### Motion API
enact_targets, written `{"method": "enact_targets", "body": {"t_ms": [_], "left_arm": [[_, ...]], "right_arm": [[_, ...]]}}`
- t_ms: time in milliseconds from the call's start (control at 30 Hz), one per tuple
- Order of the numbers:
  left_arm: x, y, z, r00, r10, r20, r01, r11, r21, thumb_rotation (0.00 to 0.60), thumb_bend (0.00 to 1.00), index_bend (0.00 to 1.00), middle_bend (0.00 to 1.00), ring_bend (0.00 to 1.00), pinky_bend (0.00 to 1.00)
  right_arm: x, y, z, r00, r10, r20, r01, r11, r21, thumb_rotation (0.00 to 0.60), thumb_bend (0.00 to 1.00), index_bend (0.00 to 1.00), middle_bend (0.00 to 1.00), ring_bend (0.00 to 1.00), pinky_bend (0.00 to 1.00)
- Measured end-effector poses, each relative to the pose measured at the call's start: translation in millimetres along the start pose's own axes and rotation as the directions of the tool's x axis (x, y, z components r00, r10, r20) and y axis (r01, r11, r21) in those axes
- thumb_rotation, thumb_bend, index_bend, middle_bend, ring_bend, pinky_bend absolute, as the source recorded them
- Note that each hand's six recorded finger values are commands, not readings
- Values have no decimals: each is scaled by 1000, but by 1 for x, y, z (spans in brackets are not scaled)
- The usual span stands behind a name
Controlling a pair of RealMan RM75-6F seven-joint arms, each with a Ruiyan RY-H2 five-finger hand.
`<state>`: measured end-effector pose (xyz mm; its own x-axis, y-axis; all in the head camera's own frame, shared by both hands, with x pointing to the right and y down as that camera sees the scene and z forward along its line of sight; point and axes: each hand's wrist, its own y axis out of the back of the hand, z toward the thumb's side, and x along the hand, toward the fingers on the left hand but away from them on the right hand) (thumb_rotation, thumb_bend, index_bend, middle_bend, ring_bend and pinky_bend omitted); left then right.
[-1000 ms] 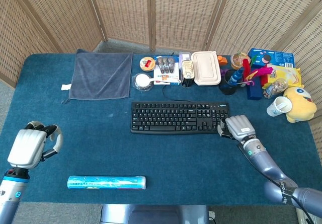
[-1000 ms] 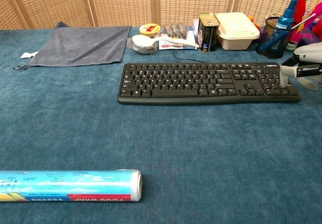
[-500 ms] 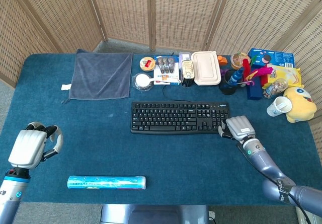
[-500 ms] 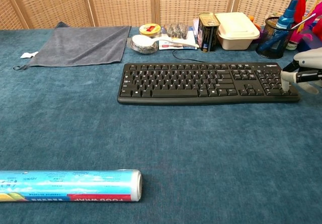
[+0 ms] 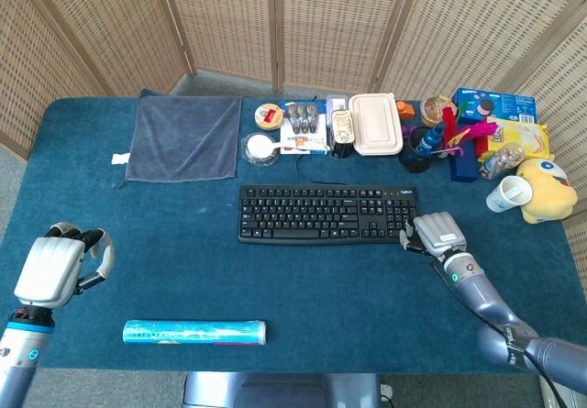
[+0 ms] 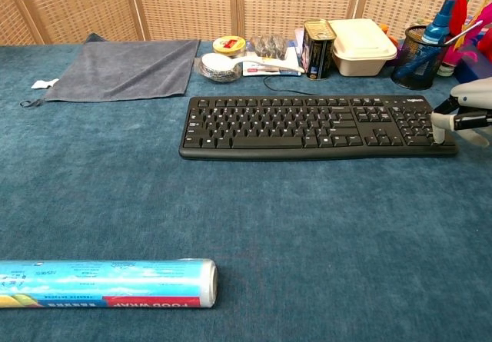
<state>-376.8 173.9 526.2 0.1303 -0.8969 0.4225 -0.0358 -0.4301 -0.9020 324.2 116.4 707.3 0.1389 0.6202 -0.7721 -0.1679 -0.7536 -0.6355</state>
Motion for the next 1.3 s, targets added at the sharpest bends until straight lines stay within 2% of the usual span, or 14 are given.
{"method": "enact_targets", "body": {"t_ms": [233, 467, 633, 733, 867, 1033, 1300], "left_arm": [[0, 0, -2, 1000, 2, -5, -2, 1000, 0, 0, 461, 458, 584, 529, 296], [-1, 1, -3, 1000, 10, -7, -10, 1000, -7, 0, 460, 458, 584, 529, 296], [-8, -2, -7, 1000, 7, -20, -8, 1000, -15, 0, 461, 458, 584, 529, 296], [-16, -5, -12, 999, 5, -37, -5, 1000, -17, 0, 461, 458, 583, 529, 296], [-31, -10, -20, 998, 1, -65, -2, 1000, -24, 0, 461, 458, 584, 529, 296], [-50, -18, -30, 996, -13, -92, 8, 999, -48, 0, 461, 458, 584, 529, 296], [-78, -32, -39, 992, -16, -122, 5, 996, -90, 0, 460, 458, 584, 529, 296]], "right_arm": [[-2, 0, 1, 1000, 2, 3, -2, 1000, 9, 0, 620, 387, 738, 779, 533], [12, 20, 0, 999, -49, 2, 49, 999, -9, 0, 619, 380, 689, 770, 534], [30, 38, -4, 995, -101, 11, 101, 993, -58, 0, 606, 368, 583, 684, 528], [43, 45, -6, 989, -144, 21, 146, 982, -123, 0, 591, 358, 503, 591, 488], [66, 48, -13, 976, -214, 41, 218, 951, -220, 0, 575, 344, 439, 505, 419], [93, 48, -21, 953, -295, 69, 303, 915, -268, 0, 552, 335, 367, 440, 388], [145, 33, -34, 893, -427, 142, 450, 842, -298, 0, 537, 335, 373, 433, 391]]}}
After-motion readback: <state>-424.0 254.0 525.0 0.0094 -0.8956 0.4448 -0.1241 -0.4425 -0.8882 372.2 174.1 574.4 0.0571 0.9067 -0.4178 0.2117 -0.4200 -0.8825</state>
